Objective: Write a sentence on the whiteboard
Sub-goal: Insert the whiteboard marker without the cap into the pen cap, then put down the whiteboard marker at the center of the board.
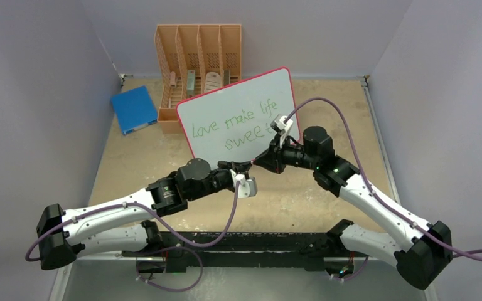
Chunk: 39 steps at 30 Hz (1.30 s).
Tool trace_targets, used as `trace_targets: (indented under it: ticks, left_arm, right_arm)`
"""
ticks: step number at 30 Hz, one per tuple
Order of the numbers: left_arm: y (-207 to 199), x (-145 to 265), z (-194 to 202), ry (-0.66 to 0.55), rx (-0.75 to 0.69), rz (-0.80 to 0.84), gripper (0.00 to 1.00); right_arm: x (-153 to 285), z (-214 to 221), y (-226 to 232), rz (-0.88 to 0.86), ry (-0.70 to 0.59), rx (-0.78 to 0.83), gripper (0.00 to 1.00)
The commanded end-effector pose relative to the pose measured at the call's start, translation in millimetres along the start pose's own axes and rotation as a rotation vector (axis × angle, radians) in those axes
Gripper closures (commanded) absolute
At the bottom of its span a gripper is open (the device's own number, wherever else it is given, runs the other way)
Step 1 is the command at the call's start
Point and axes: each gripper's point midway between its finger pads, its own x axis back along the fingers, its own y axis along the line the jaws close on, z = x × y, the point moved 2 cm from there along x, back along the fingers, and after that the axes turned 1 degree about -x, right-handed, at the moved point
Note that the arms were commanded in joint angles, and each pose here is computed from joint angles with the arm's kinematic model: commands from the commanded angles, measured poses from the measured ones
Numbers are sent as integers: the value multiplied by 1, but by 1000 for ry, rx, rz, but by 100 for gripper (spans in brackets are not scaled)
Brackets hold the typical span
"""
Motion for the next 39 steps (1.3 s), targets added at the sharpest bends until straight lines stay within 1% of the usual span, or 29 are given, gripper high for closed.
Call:
trace_targets:
  ticks: [1,3,5,6,8,9,12,13,15,19,22,25,29,33,39]
  left_arm:
    - [-16,4,12,40,99,40,100]
    - [-21,7,20,72,126,46,100]
    - [-23,10,23,83,146,46,100]
    - [-27,13,28,108,152,59,100]
    - [-24,17,28,114,161,41,100]
    - [-22,19,28,115,161,31,93]
    - [-15,23,26,115,159,2,67]
    - [-14,23,25,116,161,-1,61]
    - [-11,24,23,119,166,-9,53]
    - [-15,21,23,112,171,7,45]
    - [-22,17,27,125,191,35,42]
    - [-23,15,32,151,205,22,39]
    - [-12,17,37,176,213,-49,35]
    - [2,19,40,183,237,-129,31]
    - [26,22,47,181,293,-226,30]
  right_arm:
    - [18,-31,8,48,-142,21,86]
    - [27,-40,8,84,-198,25,87]
    - [32,-45,9,100,-236,24,92]
    - [33,-45,8,104,-239,24,93]
    - [31,-39,6,106,-217,19,94]
    - [29,-35,5,108,-202,15,94]
    - [23,-21,0,107,-158,-6,95]
    - [22,-17,-2,112,-149,-21,95]
    - [18,-7,-5,117,-126,-53,95]
    - [10,12,-7,93,-74,-110,95]
    - [3,22,-8,75,-66,-153,95]
    - [-7,45,-11,54,-26,-242,95]
    - [-19,74,-12,12,14,-339,94]
    - [-25,96,-18,16,36,-405,92]
    - [-31,122,-33,76,70,-460,85]
